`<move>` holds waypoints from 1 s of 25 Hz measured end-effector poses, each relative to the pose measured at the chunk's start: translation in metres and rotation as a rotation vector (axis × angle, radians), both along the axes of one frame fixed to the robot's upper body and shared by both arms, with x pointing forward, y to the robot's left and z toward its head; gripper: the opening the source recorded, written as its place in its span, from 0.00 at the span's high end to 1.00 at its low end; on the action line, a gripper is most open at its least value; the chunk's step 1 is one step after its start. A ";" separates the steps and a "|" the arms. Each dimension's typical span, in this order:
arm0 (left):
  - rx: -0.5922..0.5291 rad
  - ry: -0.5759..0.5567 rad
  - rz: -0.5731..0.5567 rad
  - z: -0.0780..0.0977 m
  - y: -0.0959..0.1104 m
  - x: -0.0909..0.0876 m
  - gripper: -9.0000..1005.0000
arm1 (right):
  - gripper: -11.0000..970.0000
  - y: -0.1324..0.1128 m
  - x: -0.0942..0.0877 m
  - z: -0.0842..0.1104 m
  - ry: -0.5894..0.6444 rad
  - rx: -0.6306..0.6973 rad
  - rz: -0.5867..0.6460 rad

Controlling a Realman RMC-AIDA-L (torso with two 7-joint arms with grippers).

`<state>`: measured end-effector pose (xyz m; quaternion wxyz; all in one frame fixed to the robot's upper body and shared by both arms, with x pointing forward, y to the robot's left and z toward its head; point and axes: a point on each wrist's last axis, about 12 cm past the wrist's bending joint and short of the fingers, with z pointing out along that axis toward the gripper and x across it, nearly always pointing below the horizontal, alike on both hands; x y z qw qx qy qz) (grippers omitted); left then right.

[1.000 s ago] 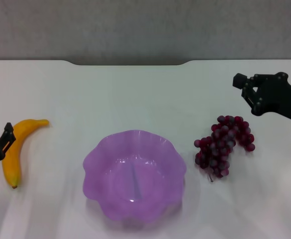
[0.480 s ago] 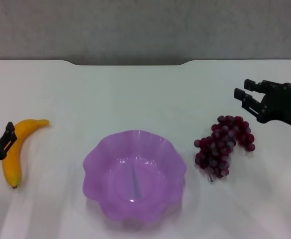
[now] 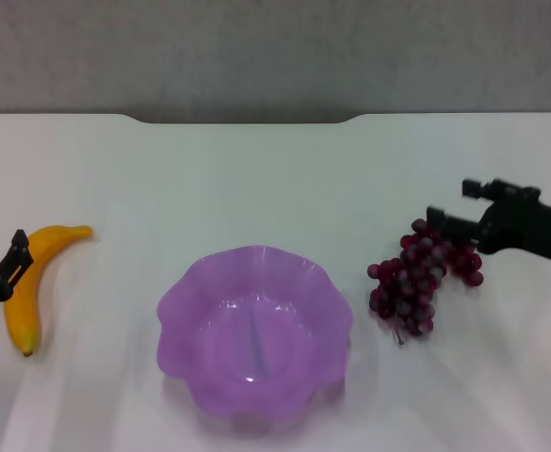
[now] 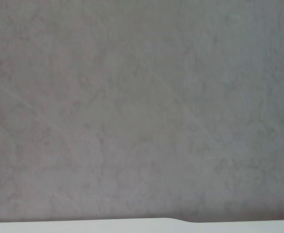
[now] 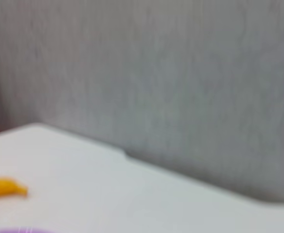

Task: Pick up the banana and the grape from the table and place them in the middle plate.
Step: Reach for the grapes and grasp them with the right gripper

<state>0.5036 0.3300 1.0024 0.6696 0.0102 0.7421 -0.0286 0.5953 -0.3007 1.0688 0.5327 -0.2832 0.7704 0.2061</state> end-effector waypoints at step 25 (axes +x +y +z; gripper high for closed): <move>-0.001 -0.006 -0.009 0.002 -0.003 0.004 0.11 | 0.20 0.034 0.005 -0.033 0.277 -0.263 0.100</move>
